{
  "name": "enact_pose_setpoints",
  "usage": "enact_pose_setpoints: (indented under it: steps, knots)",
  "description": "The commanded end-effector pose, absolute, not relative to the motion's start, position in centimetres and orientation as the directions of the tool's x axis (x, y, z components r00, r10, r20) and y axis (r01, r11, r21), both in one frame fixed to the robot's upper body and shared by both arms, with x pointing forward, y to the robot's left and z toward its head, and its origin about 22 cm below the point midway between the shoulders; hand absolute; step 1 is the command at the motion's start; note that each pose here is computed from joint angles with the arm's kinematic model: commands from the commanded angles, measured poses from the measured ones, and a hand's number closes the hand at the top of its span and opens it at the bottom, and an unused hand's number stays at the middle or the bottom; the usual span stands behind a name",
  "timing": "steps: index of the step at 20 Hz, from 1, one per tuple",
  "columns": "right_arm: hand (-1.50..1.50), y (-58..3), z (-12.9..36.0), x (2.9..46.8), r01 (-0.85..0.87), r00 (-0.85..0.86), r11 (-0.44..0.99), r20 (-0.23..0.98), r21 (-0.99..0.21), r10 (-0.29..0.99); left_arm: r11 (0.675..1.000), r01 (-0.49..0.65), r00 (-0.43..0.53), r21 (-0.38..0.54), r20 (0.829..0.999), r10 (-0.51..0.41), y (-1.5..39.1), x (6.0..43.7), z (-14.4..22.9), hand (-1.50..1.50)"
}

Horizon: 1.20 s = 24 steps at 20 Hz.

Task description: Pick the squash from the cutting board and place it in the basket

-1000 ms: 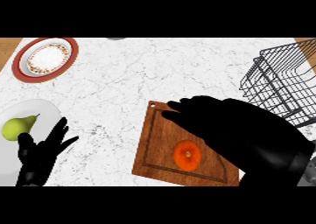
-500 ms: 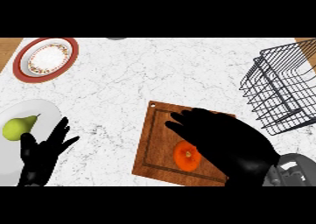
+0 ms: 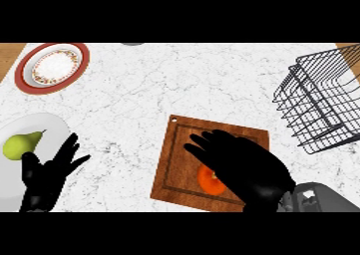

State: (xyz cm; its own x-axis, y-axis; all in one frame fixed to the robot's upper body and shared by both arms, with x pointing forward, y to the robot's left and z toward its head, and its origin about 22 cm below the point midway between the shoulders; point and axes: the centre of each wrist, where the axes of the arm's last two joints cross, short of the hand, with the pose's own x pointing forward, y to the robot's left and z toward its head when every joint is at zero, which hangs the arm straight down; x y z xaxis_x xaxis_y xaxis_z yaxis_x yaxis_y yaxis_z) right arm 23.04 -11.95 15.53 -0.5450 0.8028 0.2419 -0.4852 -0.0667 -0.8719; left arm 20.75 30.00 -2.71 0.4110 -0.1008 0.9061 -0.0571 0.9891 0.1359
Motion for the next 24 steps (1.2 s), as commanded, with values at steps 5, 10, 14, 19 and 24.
enact_pose_setpoints:
  steps: [5, 10, 14, 19, 24]
  knots:
    - [-1.50, -10.8, 13.0, 23.9, -0.478, -0.549, -0.036, 0.267, -0.877, 0.792, 0.985, -0.052, 0.539, 0.164, 0.835, -0.110, 29.4, 19.9, -4.9, 0.00]
    - [-1.50, -11.1, 11.4, 24.5, -0.481, -0.551, -0.048, 0.259, -0.876, 0.794, 0.986, -0.060, 0.528, 0.155, 0.843, -0.100, 29.4, 20.2, -5.8, 0.00]
    - [-1.50, -11.0, 10.0, 25.0, -0.487, -0.546, -0.119, 0.196, -0.865, 0.814, 0.991, -0.040, 0.516, 0.130, 0.852, -0.091, 29.8, 20.0, -5.5, 0.00]
    - [-1.50, -9.3, 7.3, 24.1, -0.521, -0.523, -0.165, 0.160, -0.837, 0.837, 0.989, -0.040, 0.531, 0.146, 0.841, -0.103, 30.3, 19.5, -4.7, 0.00]
    - [-1.50, -10.4, 7.0, 24.6, -0.512, -0.531, -0.155, 0.169, -0.845, 0.831, 0.985, -0.059, 0.520, 0.162, 0.847, -0.108, 30.3, 19.8, -5.6, 0.00]
